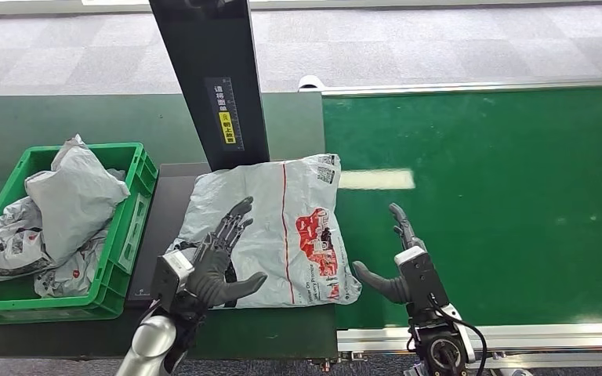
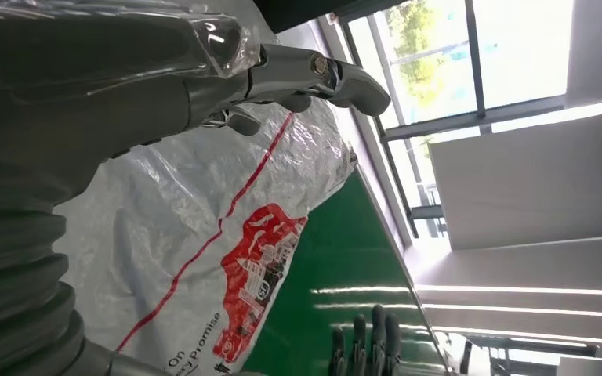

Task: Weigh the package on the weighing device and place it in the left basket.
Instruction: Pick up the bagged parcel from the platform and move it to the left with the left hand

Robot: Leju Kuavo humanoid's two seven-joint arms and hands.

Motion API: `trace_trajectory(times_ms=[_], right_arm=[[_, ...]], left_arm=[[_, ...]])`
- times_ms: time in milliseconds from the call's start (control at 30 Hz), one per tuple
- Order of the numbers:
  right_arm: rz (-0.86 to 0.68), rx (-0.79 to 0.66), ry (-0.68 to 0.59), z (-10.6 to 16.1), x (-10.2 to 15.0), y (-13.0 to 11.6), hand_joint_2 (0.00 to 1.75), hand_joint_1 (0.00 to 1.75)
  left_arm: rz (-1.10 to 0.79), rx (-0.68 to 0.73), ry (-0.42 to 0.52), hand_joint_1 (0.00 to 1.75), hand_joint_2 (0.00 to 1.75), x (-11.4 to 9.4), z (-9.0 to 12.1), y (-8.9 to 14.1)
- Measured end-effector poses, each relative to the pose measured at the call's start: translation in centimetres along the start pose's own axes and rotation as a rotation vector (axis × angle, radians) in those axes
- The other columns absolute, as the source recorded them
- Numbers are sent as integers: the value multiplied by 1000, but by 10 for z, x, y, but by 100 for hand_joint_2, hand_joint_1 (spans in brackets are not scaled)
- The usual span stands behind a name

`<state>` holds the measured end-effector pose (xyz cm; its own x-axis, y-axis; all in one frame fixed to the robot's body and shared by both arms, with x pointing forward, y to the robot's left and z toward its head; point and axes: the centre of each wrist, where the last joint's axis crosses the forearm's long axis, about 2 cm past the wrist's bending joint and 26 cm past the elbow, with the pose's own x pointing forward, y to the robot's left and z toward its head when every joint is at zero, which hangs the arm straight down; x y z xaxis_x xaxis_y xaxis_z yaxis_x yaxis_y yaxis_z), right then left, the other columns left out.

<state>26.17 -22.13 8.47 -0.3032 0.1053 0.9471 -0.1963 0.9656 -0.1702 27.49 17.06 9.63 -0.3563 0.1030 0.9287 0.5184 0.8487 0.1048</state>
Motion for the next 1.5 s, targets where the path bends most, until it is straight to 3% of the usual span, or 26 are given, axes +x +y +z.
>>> trace_trajectory(times_ms=[100, 167, 267, 400, 567, 867, 900, 1033, 1267, 1500], right_arm=[[-2, 4, 2, 0, -1, 1, 175, 0], [-3, 5, 3, 0, -1, 1, 175, 0], [-4, 6, 4, 0, -1, 2, 175, 0], [-1, 9, 6, 0, -2, 1, 175, 0], [6, 15, 14, 1, -3, 2, 175, 0], [28, 27, 39, 4, -5, 4, 175, 0], [30, 29, 43, 5, -6, 4, 175, 0], [33, 32, 53, 6, -8, 6, 175, 0], [32, 19, 57, 9, -6, 5, 175, 0], [25, 22, 60, 10, -6, 6, 175, 0]], left_arm=[[-29, 7, -1, 0, 175, 1, 1, 1], [-149, 19, 19, 0, 175, 2, 2, 3], [-428, -6, 109, 0, 175, 3, 2, 2], [-731, -140, 253, 0, 175, -7, 2, -10], [-849, -280, 389, 0, 175, -27, 8, -21], [-1062, -352, 652, 0, 175, -43, 4, -25], [-1067, -367, 666, 4, 175, -44, 3, -25], [-1068, -393, 686, 171, 175, -48, 1, -25], [-1025, -305, 581, 175, 175, -46, 4, -27], [-806, -121, 436, 175, 175, -35, 8, -16]])
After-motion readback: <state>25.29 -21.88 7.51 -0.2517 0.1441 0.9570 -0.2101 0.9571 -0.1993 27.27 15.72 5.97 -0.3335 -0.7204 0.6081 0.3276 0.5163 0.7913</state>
